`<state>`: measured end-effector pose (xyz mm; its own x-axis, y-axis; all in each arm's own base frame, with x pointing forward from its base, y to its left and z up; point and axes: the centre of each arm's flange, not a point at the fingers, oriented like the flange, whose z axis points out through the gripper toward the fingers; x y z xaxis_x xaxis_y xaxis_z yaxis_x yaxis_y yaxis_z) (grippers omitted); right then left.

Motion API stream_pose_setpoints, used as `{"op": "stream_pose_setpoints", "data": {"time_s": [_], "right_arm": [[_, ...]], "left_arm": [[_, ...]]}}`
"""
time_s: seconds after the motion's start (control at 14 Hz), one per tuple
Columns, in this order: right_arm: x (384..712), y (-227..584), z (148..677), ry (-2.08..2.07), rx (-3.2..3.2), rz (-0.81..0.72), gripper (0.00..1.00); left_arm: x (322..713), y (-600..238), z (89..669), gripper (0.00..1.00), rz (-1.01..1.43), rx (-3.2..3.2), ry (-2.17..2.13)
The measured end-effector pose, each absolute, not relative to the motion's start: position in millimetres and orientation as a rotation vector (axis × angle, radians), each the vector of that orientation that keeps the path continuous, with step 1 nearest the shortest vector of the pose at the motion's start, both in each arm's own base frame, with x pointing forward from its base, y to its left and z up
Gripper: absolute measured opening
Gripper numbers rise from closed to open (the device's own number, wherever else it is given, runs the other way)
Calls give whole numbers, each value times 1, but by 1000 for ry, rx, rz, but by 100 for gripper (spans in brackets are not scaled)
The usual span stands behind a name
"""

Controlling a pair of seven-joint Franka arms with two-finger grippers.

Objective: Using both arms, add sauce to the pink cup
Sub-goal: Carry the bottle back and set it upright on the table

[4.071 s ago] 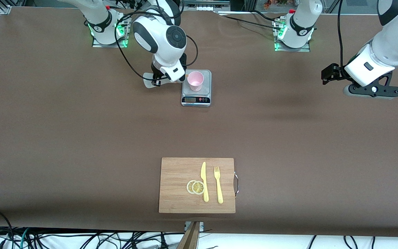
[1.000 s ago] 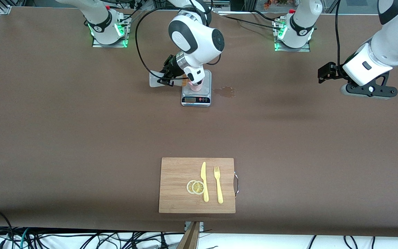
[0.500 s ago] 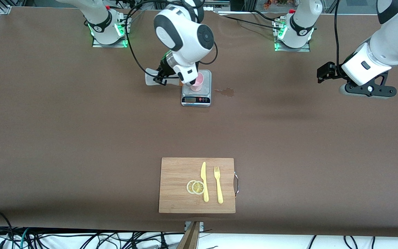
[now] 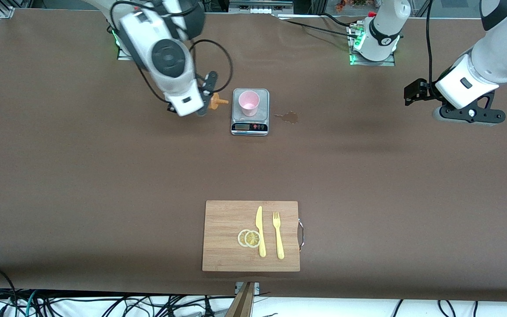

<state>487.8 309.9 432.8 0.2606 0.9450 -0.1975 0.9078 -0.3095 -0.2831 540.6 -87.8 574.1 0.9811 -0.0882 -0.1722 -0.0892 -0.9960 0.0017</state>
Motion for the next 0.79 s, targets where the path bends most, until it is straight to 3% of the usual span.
{"op": "stream_pose_setpoints", "data": {"time_s": [0.43,0.79], "right_arm": [[557,169,438,-1606,-2171,203,37],[580,61,413,-1631,-1972,-18,37]], "left_arm": [[541,-86,574,100,272,-3121,134],[541,-87,574,100,272,-3121,138]]}}
